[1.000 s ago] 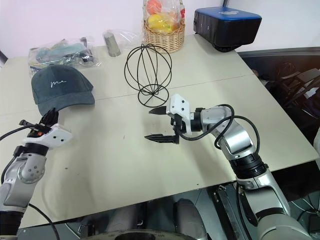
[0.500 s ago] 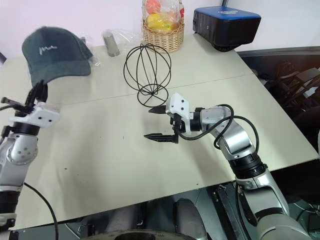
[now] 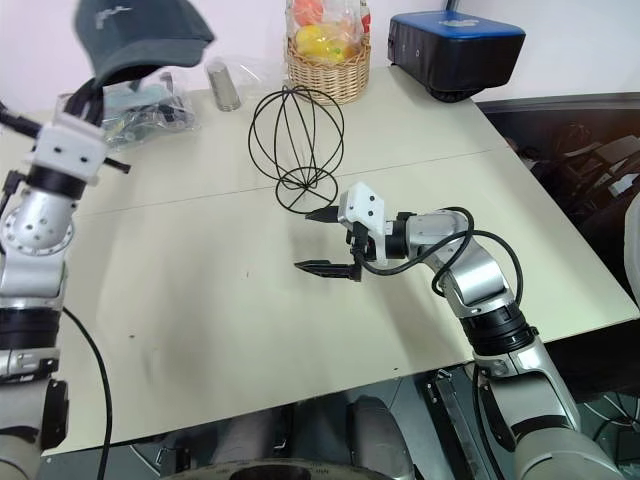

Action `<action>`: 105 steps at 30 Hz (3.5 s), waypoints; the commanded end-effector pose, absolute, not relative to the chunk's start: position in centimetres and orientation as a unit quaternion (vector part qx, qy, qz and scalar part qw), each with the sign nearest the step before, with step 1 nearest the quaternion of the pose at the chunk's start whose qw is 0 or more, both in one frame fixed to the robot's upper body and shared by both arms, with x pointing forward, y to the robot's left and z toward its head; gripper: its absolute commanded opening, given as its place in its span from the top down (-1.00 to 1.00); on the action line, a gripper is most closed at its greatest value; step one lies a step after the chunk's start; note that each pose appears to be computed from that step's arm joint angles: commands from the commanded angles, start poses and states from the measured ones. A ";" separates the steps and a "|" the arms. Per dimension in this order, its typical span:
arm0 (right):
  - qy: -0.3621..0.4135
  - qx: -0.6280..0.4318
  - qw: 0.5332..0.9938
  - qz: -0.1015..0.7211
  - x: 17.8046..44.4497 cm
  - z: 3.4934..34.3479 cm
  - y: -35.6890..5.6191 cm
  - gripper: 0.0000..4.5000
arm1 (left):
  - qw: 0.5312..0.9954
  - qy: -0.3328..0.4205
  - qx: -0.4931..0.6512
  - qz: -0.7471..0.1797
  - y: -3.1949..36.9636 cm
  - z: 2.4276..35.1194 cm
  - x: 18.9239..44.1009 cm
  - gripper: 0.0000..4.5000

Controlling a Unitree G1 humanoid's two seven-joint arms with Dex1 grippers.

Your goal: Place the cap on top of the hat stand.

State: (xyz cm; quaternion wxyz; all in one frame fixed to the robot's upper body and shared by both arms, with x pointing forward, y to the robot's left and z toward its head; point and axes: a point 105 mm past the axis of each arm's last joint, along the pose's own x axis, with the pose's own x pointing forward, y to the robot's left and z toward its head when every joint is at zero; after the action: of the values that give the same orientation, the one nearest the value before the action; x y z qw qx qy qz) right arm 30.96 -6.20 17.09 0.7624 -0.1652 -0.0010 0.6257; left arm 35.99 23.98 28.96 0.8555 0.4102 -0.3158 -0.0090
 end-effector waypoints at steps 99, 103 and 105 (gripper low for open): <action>-0.109 -0.064 0.909 0.398 34.2 25.6 -15.3 -1.00 | 0.769 -0.315 0.535 -0.156 8.2 19.9 32.9 0.99; -0.107 -0.065 0.908 0.399 34.2 25.6 -15.4 -1.00 | 0.787 -0.292 0.527 -0.134 8.9 18.7 32.9 0.99; -0.107 -0.065 0.908 0.400 34.2 25.7 -15.3 -1.00 | 0.790 -0.285 0.529 -0.123 9.3 18.3 32.9 0.99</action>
State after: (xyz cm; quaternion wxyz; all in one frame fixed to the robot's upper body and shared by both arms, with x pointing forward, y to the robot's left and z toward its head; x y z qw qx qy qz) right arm 34.84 -15.44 24.27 0.9140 -0.0507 -0.0835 0.3937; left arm 32.44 8.48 19.18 0.7837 0.5195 -0.3125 -0.1353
